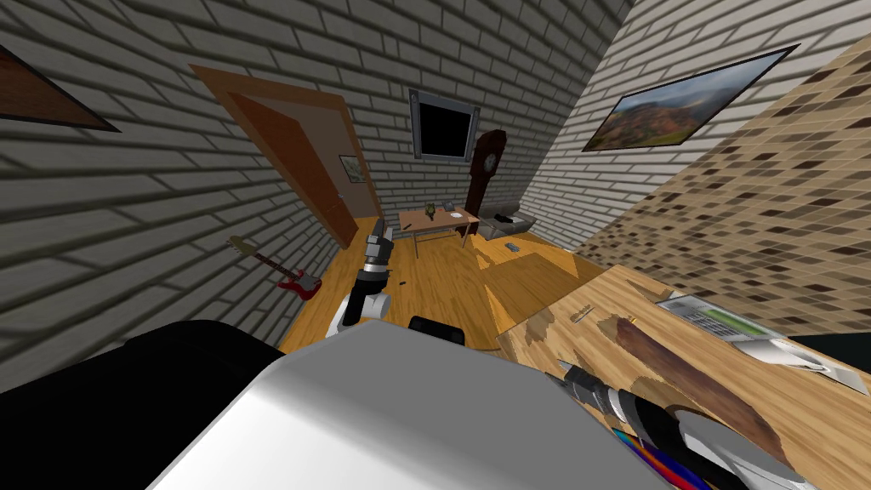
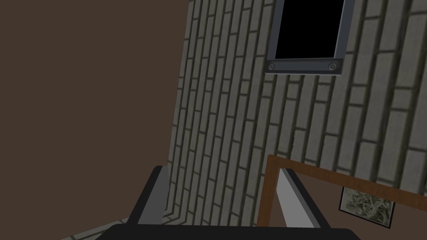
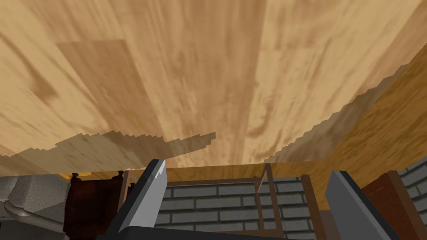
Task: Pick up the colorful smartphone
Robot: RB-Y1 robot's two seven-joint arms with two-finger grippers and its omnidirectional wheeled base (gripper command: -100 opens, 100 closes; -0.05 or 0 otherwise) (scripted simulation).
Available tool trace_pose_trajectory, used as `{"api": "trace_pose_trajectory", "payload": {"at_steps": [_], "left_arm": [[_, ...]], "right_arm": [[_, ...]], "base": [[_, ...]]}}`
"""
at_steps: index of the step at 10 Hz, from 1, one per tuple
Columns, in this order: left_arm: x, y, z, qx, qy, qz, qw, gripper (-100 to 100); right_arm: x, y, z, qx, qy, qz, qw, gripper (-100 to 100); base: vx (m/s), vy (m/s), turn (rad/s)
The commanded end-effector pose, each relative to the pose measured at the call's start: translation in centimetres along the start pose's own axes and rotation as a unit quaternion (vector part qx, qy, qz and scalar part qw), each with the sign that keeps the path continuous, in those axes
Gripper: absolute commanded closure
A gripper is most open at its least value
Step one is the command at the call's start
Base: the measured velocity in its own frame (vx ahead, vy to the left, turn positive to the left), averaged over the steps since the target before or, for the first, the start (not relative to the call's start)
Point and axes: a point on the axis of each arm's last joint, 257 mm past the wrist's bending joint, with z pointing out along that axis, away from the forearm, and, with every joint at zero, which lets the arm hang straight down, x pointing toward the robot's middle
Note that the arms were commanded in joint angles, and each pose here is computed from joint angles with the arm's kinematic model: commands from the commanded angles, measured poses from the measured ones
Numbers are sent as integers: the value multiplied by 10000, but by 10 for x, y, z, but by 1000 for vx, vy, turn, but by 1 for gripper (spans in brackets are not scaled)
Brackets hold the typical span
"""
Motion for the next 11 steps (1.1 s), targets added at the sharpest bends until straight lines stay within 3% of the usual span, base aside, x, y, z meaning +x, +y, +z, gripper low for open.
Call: {"api": "trace_pose_trajectory", "payload": {"at_steps": [1, 2, 3, 5, 7, 9, 10, 11], "left_arm": [[0, 0, 0, 0, 0, 0, 10000, 0], [0, 0, 0, 0, 0, 0, 10000, 0], [0, 0, 0, 0, 0, 0, 10000, 0], [0, 0, 0, 0, 0, 0, 10000, 0], [0, 0, 0, 0, 0, 0, 10000, 0], [0, 0, 0, 0, 0, 0, 10000, 0], [0, 0, 0, 0, 0, 0, 10000, 0], [0, 0, 0, 0, 0, 0, 10000, 0]], "right_arm": [[24, -10, -17, 50, 378, -57, 9993, -100], [44, -19, -33, 83, 716, -118, 9973, -100], [50, -22, -37, 136, 767, -59, 9969, -100], [86, -39, -75, 231, 1405, -111, 9897, -100], [86, -39, -75, 228, 1403, -114, 9898, -100], [112, -52, -113, 313, 1932, -142, 9806, -100], [104, -49, -105, 233, 1861, -234, 9820, -100], [111, -52, -111, 300, 1920, -157, 9808, -100]], "base": [[0, 0, 0], [7, -1, 12], [6, -4, 1], [8, -2, 11], [3, -3, -4], [3, -1, 5], [5, -4, -2], [0, 0, 0]]}}
